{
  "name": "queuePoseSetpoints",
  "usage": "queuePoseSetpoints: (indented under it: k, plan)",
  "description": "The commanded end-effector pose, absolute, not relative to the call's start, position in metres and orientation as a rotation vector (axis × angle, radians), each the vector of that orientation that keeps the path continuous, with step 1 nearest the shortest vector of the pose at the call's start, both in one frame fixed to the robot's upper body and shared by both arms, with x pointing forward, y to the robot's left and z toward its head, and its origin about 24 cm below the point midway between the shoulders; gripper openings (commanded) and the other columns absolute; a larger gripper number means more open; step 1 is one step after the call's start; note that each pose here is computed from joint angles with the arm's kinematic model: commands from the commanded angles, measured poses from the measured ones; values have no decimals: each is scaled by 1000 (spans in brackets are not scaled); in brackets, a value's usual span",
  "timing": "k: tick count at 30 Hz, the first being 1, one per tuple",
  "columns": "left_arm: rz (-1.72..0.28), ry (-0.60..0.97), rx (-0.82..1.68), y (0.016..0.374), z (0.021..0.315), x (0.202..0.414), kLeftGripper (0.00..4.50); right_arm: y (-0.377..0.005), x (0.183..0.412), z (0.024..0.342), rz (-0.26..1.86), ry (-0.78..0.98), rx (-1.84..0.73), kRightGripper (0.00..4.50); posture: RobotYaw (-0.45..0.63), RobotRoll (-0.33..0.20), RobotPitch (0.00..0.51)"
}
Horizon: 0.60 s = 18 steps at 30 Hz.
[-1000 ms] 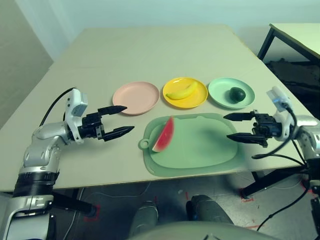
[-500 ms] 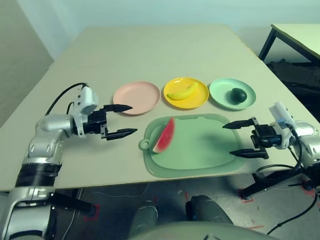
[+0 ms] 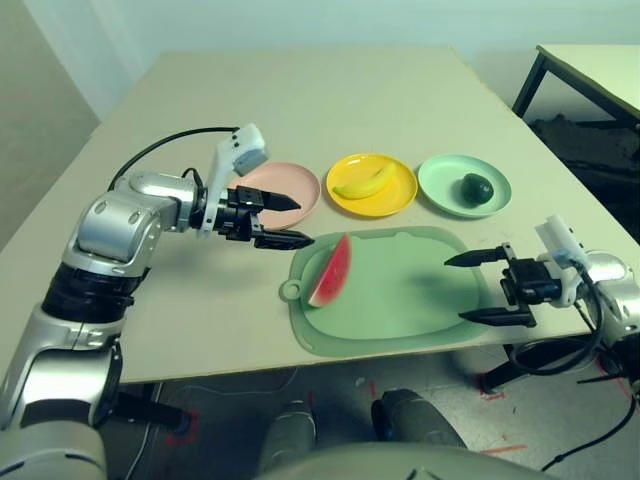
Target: Place the fruits into color-matched plates.
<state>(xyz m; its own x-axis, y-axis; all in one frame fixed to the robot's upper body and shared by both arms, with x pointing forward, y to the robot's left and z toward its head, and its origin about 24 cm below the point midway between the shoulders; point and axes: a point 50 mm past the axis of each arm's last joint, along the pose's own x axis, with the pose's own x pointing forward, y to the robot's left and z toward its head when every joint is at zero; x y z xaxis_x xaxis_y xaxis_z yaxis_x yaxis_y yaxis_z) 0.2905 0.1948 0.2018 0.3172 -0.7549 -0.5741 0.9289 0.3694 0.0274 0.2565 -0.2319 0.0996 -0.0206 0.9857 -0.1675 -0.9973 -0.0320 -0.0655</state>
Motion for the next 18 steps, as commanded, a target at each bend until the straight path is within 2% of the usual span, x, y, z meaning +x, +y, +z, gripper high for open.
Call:
queuePoseSetpoints:
  k: [1, 6, 9, 14, 18]
  plan:
    - [-1229, 357, 692, 198, 210, 298, 4500, -232, 254, 98, 1591, 89, -187, 4480, -200, 0, 25]
    - [-1422, 112, 1146, 204, 223, 312, 4500, -232, 253, 97, 1591, 96, -185, 4480, -208, 0, 24]
    - [-1557, -48, 1300, 192, 226, 316, 4500, -232, 251, 95, 1589, 95, -180, 4480, -225, 0, 23]
    - [-1779, -292, 1522, 167, 212, 310, 4500, -232, 246, 92, 1581, 86, -169, 4480, -261, 0, 20]
    - [-1958, -363, 1628, 160, 196, 302, 4500, -231, 240, 91, 1570, 84, -160, 4480, -295, 0, 17]
